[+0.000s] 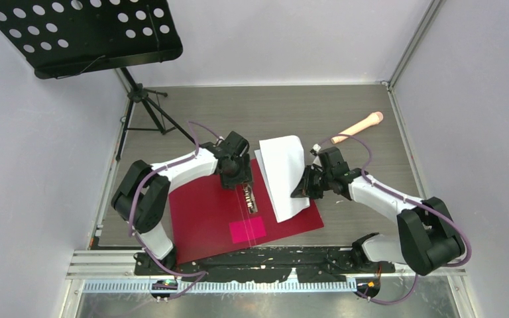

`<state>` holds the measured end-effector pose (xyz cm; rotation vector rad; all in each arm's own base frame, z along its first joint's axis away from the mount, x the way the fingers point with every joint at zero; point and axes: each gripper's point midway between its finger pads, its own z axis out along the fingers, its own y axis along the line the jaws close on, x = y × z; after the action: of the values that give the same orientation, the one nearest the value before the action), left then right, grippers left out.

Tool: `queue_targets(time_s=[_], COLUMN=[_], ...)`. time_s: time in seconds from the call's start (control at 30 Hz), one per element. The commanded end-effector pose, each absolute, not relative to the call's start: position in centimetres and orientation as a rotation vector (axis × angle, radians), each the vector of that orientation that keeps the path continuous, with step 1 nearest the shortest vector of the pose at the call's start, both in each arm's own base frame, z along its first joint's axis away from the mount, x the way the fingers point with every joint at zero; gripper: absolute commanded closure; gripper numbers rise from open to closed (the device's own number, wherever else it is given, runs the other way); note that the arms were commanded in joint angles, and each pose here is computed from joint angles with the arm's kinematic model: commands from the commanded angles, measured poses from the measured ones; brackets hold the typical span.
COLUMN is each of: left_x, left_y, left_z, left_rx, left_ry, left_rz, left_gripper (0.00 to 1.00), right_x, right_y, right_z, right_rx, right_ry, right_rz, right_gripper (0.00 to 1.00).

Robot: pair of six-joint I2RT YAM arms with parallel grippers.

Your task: Put the files into the folder

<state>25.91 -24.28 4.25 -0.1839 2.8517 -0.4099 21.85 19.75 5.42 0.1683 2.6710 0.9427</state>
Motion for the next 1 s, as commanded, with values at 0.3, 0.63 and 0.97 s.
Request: queue_targets(time_s=[0.3, 0.63, 0.97], left_x=[25.9, 25.4, 25.2], left_y=[-25.5, -25.9, -25.7], left_z=[4.5, 4.6, 6.0], left_rx=[-0.159, -0.156, -0.140], left_ry=[2.803, 2.800, 2.775], left_rz=[-0.459, -0.475, -0.480], left_gripper=[0.43, 0.43, 0.44], right_x=[20.4, 19.9, 19.8], right_y=[21.4, 22.3, 21.4], right_z=[7.4, 7.4, 8.4], right_rx=[0.176, 0.151, -0.010], right_ry=[2.667, 2.679, 2.656], right_rz=[0.833, 0.730, 0.496], right_gripper=[0.90, 0.61, 0.32])
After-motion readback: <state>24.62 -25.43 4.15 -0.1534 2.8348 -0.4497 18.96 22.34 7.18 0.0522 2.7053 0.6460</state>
